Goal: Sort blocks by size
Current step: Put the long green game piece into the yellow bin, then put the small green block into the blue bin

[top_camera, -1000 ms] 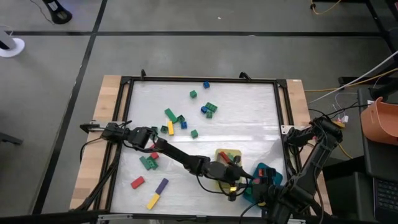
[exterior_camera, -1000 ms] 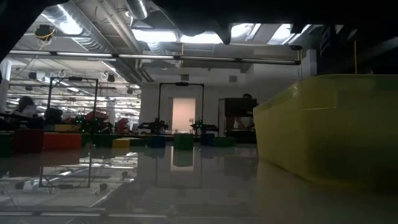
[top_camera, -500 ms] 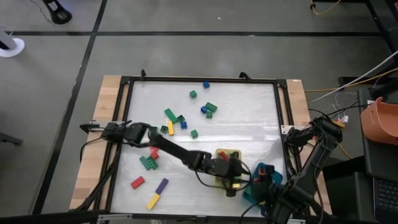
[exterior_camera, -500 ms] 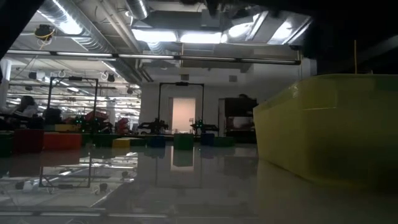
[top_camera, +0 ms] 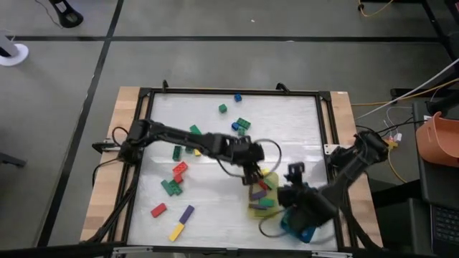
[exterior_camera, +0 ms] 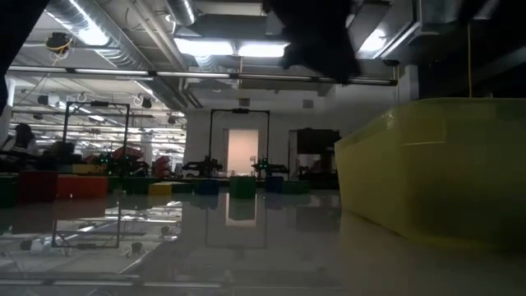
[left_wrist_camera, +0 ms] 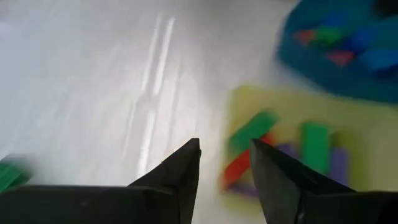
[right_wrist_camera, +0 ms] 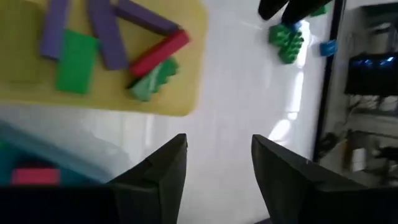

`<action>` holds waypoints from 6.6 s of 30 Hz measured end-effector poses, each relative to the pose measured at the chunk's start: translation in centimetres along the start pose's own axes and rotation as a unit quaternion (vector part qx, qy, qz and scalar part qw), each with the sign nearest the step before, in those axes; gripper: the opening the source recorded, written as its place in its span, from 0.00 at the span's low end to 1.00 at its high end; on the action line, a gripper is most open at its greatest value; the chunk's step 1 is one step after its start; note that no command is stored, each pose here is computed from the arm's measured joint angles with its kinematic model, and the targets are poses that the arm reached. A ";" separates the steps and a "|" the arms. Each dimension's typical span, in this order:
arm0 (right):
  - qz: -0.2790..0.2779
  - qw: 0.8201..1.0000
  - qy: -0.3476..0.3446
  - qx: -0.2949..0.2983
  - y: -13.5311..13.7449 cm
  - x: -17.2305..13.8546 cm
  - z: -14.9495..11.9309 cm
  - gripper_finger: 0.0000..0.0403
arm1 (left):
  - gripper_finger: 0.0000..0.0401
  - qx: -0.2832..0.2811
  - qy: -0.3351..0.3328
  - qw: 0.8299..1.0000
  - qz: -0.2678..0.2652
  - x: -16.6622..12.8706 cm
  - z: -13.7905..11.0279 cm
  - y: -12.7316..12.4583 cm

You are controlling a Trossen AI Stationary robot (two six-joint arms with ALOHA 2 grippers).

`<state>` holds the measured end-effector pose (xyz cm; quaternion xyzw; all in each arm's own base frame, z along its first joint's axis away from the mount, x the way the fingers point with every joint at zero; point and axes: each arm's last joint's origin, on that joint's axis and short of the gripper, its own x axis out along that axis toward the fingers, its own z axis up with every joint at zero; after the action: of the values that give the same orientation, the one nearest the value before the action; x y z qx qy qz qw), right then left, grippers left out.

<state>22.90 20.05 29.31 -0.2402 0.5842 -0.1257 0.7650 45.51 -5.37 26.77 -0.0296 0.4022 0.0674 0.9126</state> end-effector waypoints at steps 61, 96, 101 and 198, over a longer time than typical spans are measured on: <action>0.145 0.924 -0.052 0.350 -24.6 30.9 2.3 0.45 | 0.32 -0.034 -0.070 0.991 0.107 -7.1 -21.4 6.4; 0.227 0.926 -0.030 0.300 -25.1 22.9 3.3 0.37 | 0.32 -0.133 -0.152 0.972 0.122 -6.9 -19.9 7.3; 0.310 0.919 -0.030 0.242 -21.9 18.7 4.0 0.37 | 0.32 -0.115 -0.181 0.966 0.141 -6.0 -19.0 8.4; 0.335 0.942 0.022 -0.028 -8.1 10.0 4.5 0.51 | 0.32 -0.040 -0.116 0.979 0.163 4.6 -19.1 26.8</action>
<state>30.77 9.39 26.01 -0.0489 0.6511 0.1485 0.7428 30.70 19.57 10.49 0.0081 0.2896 0.2340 0.9281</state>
